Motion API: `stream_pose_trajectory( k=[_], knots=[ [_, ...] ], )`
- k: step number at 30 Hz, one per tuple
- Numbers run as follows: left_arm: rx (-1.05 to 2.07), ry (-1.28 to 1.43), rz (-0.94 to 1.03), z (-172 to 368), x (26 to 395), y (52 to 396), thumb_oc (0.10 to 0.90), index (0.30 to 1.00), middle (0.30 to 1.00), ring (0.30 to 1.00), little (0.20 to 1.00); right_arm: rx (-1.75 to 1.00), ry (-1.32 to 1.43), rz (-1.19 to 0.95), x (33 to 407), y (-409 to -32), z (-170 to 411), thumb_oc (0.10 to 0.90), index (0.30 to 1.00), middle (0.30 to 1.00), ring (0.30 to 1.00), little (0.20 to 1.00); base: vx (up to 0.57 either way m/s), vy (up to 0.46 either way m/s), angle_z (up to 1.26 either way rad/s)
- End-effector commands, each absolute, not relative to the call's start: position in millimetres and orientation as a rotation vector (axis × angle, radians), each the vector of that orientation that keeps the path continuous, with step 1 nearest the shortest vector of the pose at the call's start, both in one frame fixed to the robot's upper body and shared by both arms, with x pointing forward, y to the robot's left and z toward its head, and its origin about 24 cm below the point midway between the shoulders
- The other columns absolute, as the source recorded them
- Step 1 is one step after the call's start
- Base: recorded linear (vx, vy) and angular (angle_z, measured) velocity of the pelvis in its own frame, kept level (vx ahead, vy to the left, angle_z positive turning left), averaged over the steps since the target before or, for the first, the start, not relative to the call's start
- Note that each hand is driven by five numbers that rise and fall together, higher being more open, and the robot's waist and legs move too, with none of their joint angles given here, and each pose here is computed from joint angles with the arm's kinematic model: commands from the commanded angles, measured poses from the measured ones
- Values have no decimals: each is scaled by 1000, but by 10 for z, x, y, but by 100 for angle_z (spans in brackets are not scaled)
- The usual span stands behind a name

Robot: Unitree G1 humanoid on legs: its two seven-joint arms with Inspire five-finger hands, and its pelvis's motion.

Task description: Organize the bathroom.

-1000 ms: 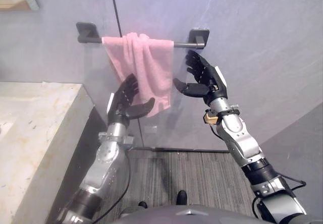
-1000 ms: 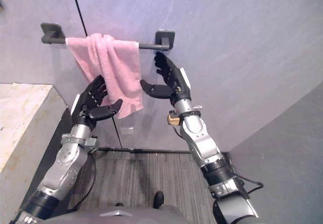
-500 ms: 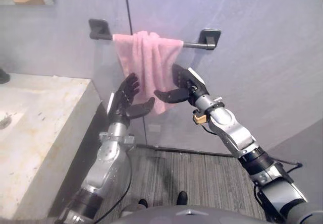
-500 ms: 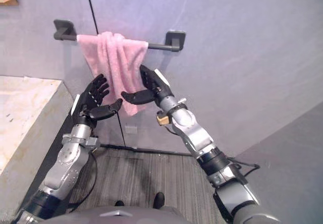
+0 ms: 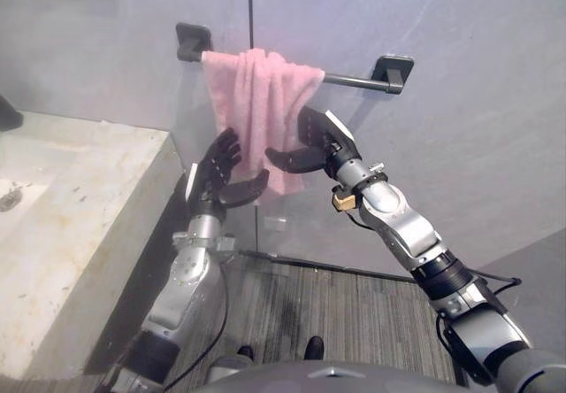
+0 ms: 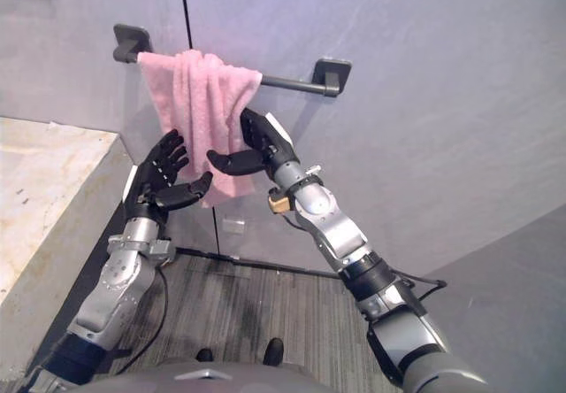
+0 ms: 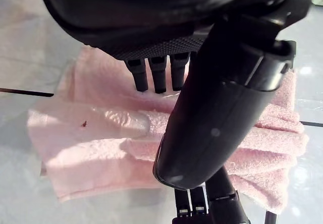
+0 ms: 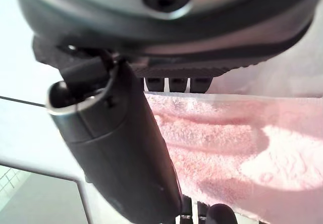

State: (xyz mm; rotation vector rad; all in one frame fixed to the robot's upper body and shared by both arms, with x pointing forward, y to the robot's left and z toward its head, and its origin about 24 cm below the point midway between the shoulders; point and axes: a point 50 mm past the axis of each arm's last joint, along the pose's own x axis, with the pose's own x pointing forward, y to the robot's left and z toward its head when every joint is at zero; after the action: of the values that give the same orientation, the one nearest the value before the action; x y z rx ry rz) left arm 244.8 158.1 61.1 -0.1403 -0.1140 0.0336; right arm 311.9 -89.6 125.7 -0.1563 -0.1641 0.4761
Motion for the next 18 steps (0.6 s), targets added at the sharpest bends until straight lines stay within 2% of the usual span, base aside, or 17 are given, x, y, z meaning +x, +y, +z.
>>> stream_pose_trajectory(
  k=[1, 2, 3, 12, 18],
  knots=[
    [-169, -355, -35, 1081, 2643, 1437, 800, 900, 900, 900, 900, -80, -453, 429, 3165, -863, 1884, 505, 458, 458, 458, 458, 0, 4, -5],
    [-169, -356, -36, 1081, 2642, 1436, 800, 900, 900, 900, 900, -79, -451, 427, 3163, -866, 1878, 483, 425, 425, 425, 425, -1, 6, -5],
    [-168, -358, -36, 1079, 2638, 1430, 800, 900, 900, 900, 900, -74, -449, 419, 3158, -875, 1859, 400, 300, 300, 300, 300, 1, 8, -6],
    [-147, -376, 18, 1071, 2610, 1482, 800, 900, 900, 900, 900, -63, -419, 406, 3120, -924, 1719, 400, 300, 300, 300, 300, 3, 3, -3],
    [-159, -433, 139, 1188, 2622, 1652, 800, 900, 900, 900, 900, -65, -398, 386, 3099, -974, 1622, 400, 300, 300, 300, 300, 0, 0, 0]
  ],
)
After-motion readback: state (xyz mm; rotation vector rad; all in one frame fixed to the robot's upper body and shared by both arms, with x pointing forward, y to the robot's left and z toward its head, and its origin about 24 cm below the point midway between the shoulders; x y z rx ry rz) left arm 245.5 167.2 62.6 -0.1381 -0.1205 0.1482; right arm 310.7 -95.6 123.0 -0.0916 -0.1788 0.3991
